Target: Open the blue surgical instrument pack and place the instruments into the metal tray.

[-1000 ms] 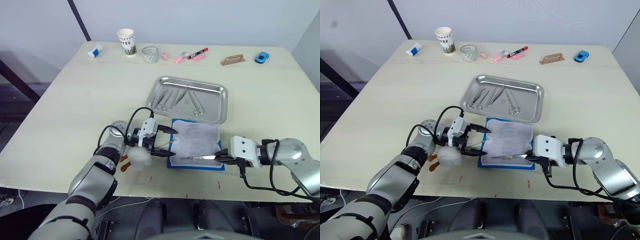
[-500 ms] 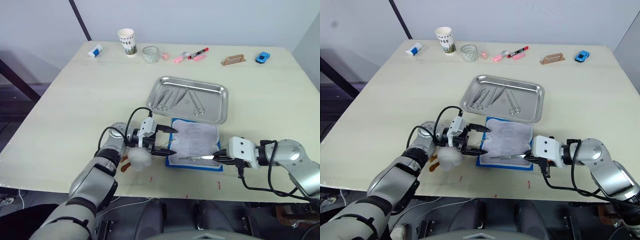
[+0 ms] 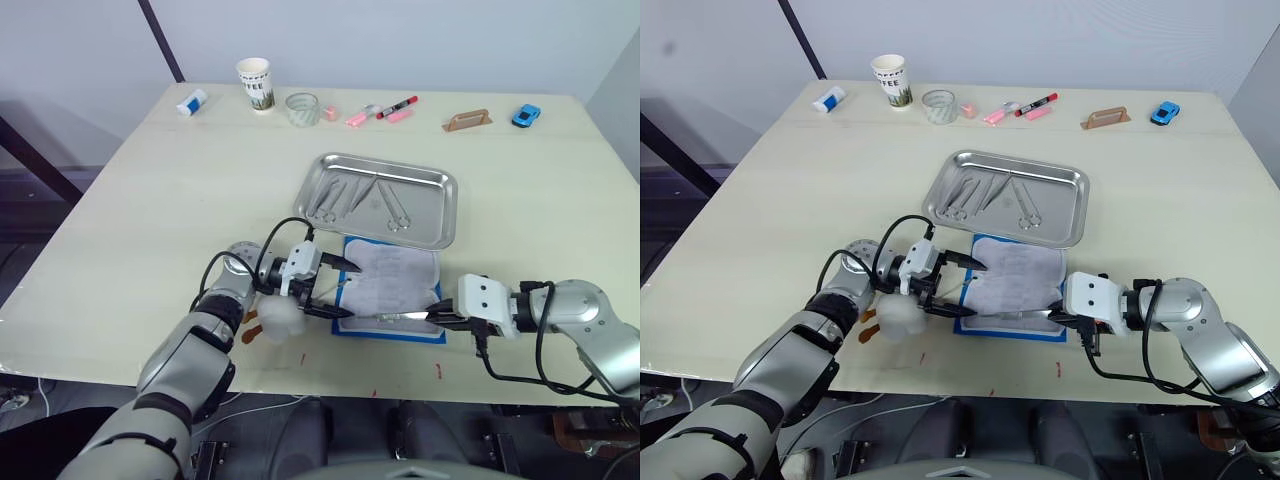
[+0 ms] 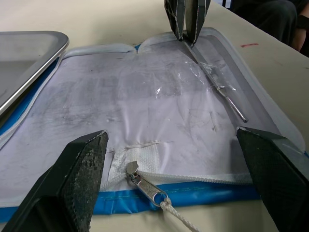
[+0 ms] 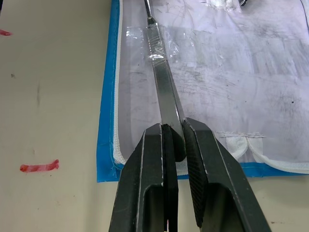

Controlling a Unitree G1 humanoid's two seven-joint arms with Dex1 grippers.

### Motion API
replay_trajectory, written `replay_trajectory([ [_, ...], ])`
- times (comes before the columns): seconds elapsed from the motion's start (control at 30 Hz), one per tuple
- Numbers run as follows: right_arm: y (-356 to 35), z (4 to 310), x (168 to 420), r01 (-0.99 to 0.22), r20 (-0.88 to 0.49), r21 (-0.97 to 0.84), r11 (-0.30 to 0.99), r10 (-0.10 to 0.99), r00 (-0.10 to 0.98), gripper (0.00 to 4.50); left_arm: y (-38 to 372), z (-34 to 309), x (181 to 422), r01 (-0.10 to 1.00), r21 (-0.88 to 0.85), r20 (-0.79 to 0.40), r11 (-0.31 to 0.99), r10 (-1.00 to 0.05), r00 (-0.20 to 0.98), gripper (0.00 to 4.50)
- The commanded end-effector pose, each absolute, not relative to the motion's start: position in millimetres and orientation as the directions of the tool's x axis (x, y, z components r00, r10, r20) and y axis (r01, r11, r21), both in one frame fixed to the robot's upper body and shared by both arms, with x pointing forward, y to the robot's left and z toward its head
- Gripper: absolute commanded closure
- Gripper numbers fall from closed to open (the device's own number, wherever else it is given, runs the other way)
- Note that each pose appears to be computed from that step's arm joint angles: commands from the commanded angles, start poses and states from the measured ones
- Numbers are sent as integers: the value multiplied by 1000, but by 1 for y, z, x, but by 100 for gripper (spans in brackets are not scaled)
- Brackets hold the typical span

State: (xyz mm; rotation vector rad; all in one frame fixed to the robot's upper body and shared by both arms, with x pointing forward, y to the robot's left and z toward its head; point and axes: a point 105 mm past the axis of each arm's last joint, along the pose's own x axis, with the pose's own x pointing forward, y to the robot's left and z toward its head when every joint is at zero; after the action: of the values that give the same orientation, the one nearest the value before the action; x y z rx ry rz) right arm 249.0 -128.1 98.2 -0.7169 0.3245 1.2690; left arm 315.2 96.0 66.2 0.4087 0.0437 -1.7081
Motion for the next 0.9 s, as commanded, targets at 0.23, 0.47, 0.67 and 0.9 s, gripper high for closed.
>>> replay_trajectory([
  [0.23,-126,109,249,-928,-573,-357,111,759,311,444,93,20,284,955,19,-391,-296,-881,-265,0],
  [0.47,-120,115,249,-922,-576,-378,83,759,304,444,94,18,283,954,12,-402,-300,-875,-270,0],
  [0.67,-125,117,251,-913,-592,-401,73,739,320,444,95,17,283,954,11,-406,-299,-873,-269,0],
  [0.9,-137,122,253,-905,-604,-418,86,718,347,444,94,17,283,954,8,-403,-300,-874,-271,0],
])
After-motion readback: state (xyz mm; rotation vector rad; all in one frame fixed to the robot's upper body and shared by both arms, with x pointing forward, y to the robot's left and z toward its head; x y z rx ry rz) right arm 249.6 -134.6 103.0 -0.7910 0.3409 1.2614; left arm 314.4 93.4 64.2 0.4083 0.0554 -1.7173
